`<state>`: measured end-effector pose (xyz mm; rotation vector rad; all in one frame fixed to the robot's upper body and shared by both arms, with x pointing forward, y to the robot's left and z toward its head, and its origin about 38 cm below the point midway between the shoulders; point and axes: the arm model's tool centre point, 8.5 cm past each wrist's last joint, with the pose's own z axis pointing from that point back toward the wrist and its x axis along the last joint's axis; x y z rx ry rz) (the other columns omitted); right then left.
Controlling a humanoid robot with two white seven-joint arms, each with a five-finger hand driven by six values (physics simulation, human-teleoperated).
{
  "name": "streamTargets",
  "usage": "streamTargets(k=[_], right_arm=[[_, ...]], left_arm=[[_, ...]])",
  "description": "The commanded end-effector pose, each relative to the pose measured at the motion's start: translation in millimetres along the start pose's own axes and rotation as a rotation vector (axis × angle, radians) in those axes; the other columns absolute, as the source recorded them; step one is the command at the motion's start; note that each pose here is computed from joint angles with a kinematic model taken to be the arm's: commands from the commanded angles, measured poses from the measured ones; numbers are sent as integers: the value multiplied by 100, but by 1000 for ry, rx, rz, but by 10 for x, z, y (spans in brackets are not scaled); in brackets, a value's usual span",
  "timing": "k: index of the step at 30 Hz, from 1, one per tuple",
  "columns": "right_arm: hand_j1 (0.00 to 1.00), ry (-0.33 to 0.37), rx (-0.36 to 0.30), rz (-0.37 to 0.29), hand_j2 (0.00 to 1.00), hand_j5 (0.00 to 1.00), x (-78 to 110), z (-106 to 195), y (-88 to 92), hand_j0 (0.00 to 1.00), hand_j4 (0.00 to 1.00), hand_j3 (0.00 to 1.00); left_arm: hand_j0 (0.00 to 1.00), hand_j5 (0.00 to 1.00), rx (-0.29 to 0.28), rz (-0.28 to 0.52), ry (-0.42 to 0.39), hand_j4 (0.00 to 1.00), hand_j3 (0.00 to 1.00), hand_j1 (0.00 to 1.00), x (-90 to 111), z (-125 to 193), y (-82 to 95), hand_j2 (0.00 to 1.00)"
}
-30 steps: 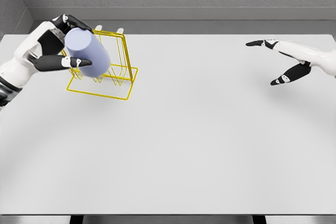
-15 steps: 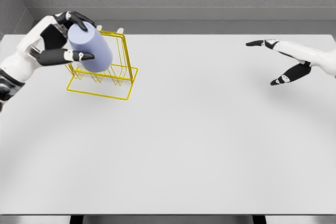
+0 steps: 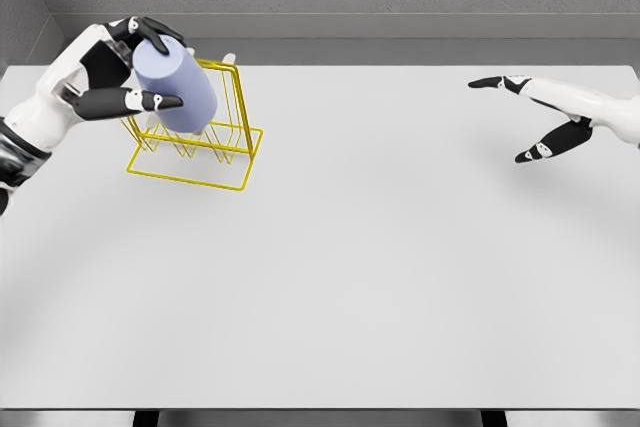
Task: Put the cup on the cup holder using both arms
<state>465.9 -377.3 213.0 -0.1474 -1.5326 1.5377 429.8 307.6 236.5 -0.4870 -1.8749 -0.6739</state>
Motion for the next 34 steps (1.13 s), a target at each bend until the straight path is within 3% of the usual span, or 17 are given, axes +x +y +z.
streamTargets(k=[1, 3, 4, 8, 11, 14, 23, 24, 26, 30, 34], right_arm=[[100, 0, -5, -5, 100, 100, -2, 11, -12, 100, 100, 100], [100, -1, -5, -7, 100, 100, -2, 5, -2, 100, 100, 100], [100, -1, -5, -7, 100, 100, -2, 6, -2, 100, 100, 100], [100, -1, -5, -6, 100, 100, 1, 5, -9, 100, 100, 100], [100, 1, -6, -6, 100, 100, -4, 14, -9, 100, 100, 100], [100, -1, -5, -7, 100, 100, -2, 6, -2, 100, 100, 100], [100, -2, -6, -7, 100, 100, 1, 1, -4, 100, 100, 100], [100, -1, -7, -6, 100, 100, 1, 7, -13, 100, 100, 100], [100, -1, -6, -7, 100, 100, -1, 8, -6, 100, 100, 100], [100, 1, -6, -6, 100, 100, -4, 14, -9, 100, 100, 100], [100, 2, -7, -7, 100, 100, -5, 20, -12, 100, 100, 100]], left_arm=[[33, 33, 2, 5, -3, 33, 33, 33, -4, -6, -6, 33], [34, 34, 2, 6, -1, 34, 34, 34, -9, -2, -9, 34], [48, 48, 0, 4, 0, 48, 48, 48, -12, 5, -9, 48], [70, 70, -2, 4, 2, 70, 70, 70, -16, 14, -15, 70], [75, 75, -3, 4, 1, 75, 75, 75, -14, 19, -16, 75], [87, 87, -15, 4, 1, 87, 87, 87, -14, 19, -26, 87], [89, 89, -19, 4, 3, 89, 89, 89, -9, 31, -35, 89], [93, 93, -34, 8, -5, 93, 93, 93, 6, 35, -75, 93], [99, 99, -130, -5, -34, 99, 99, 99, 102, 21, -192, 99], [100, 100, -224, -93, -117, 100, 100, 100, 334, 285, -436, 100], [100, 100, -292, -117, -50, 100, 100, 100, 344, 471, -460, 100]])
